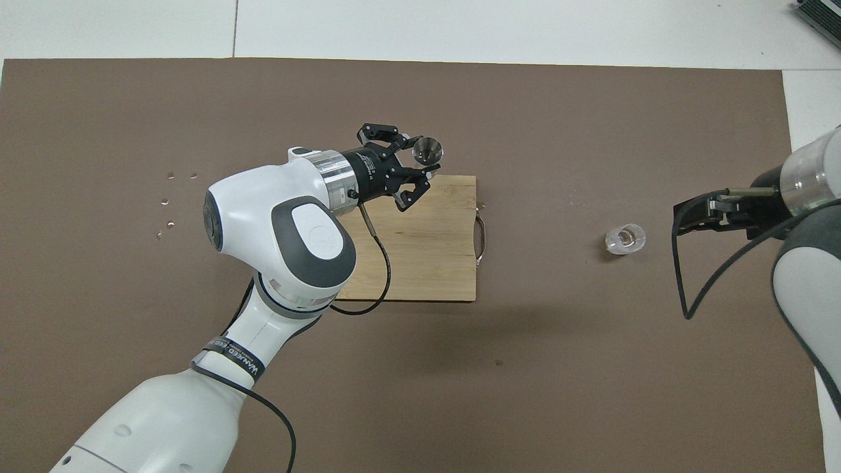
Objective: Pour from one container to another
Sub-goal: 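Lower the dark cup onto the board while the right gripper opens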
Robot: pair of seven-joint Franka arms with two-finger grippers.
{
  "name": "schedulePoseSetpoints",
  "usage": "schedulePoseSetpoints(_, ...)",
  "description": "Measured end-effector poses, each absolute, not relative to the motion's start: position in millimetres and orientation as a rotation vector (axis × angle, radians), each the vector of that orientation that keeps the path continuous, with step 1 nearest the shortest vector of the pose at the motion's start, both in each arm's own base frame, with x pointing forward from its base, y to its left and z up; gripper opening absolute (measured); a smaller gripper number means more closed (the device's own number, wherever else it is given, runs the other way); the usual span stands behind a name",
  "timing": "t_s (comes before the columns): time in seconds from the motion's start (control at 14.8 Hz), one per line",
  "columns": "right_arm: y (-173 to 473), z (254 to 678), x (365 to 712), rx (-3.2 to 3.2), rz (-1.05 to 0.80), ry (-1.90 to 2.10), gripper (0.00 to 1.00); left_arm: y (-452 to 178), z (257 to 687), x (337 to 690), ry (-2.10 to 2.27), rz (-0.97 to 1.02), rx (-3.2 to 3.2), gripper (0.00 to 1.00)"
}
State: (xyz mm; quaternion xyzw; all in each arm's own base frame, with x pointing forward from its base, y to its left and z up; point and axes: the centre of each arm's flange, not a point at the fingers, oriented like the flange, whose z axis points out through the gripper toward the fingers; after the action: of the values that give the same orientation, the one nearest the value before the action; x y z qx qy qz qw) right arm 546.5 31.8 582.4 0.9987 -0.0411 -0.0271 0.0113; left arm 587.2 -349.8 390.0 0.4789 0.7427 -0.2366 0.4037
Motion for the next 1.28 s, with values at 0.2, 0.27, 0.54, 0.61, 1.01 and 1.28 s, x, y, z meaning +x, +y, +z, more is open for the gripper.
schedulePoseSetpoints(0.2,31.2,582.5,546.3,3.115,-0.086,-0.130,1.00,-360.3,383.5,581.4,1.876,-0.608,1.232,0.50)
schedulePoseSetpoints(0.27,30.9,582.5,546.3,3.115,-0.086,-0.131,1.00,-363.2,381.3,579.5,1.875,-0.607,1.246,0.50)
schedulePoseSetpoints(0.54,30.0,582.8,546.2,3.115,-0.086,-0.134,1.00,-369.0,372.7,572.1,1.885,-0.607,1.278,0.50)
schedulePoseSetpoints(0.61,29.9,582.9,546.2,3.115,-0.085,-0.134,1.00,-368.5,368.6,570.1,1.893,-0.608,1.282,0.50)
schedulePoseSetpoints(1.01,29.1,583.0,546.2,3.098,-0.082,-0.320,1.00,-364.8,350.7,559.6,1.927,-0.627,1.304,0.50)
schedulePoseSetpoints(1.28,29.2,583.3,546.6,3.056,-0.073,-0.584,1.00,-363.6,350.3,558.3,1.930,-0.631,1.306,0.50)
